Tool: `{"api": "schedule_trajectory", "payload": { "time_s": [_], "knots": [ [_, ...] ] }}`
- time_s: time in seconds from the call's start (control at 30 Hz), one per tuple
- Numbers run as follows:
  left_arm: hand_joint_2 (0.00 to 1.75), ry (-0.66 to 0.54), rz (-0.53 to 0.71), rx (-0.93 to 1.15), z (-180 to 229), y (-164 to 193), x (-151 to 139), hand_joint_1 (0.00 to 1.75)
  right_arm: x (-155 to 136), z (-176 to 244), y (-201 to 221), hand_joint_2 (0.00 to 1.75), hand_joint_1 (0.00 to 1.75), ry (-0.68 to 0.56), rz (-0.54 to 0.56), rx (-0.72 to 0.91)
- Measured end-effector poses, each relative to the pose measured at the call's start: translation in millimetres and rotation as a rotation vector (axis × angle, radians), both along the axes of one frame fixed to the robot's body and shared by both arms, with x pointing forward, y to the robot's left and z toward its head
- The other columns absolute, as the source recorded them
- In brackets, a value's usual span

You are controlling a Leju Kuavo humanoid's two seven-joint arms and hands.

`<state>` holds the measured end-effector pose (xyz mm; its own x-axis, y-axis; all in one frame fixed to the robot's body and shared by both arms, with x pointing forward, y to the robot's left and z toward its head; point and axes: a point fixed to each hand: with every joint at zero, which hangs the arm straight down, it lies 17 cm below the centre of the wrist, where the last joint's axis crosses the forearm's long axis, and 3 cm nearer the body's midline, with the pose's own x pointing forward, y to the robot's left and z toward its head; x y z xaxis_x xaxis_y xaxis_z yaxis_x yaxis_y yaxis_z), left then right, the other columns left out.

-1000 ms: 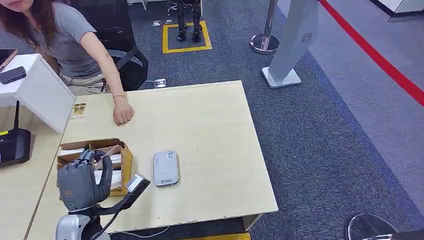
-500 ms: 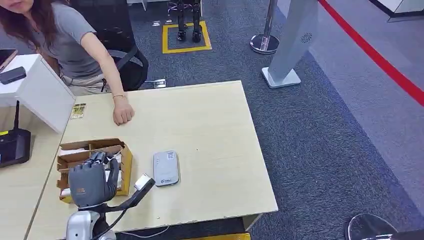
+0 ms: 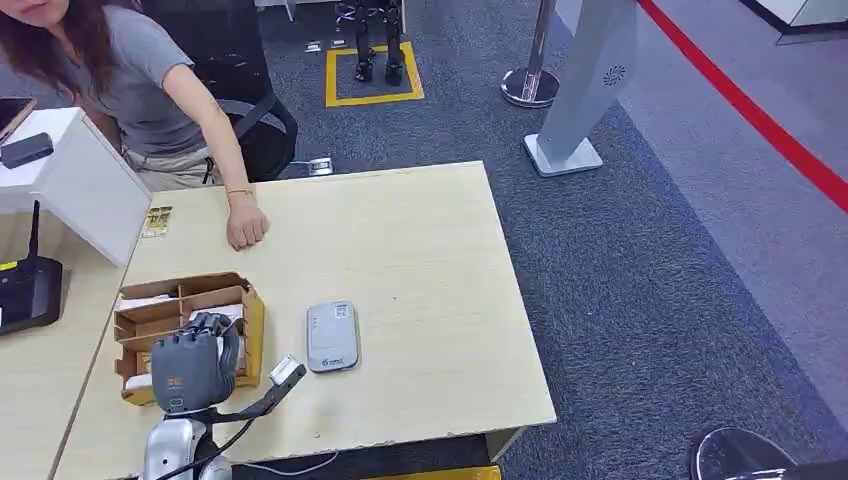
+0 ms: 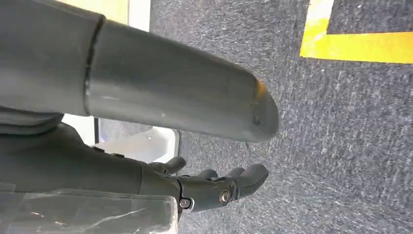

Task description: Pass the card to the sensor for recognition and then transmit it.

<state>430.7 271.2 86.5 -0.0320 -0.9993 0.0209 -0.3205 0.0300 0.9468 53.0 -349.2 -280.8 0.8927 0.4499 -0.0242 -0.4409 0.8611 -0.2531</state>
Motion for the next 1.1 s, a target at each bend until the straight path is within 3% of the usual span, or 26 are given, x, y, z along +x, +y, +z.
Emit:
{"api": "schedule_trajectory", "payload": {
  "time_s": [0.27,0.87,1.1],
  "knots": [
    [1.75,0.02,-0.018,0.027,-8.1,2.7,2.6,1.75,0.8,0.1,-0.1,0.0,0.0,0.0,0.01,-0.002],
    [1.75,-0.063,-0.167,0.135,17.9,-42.3,-9.9,1.75,1.0,-0.2,2.9,0.0,0.0,0.004,0.033,0.002],
    [1.75,-0.125,-0.103,0.139,41.8,-29.2,-7.7,1.75,1.0,-0.2,2.9,0.0,0.0,0.004,0.036,0.002]
  ]
}}
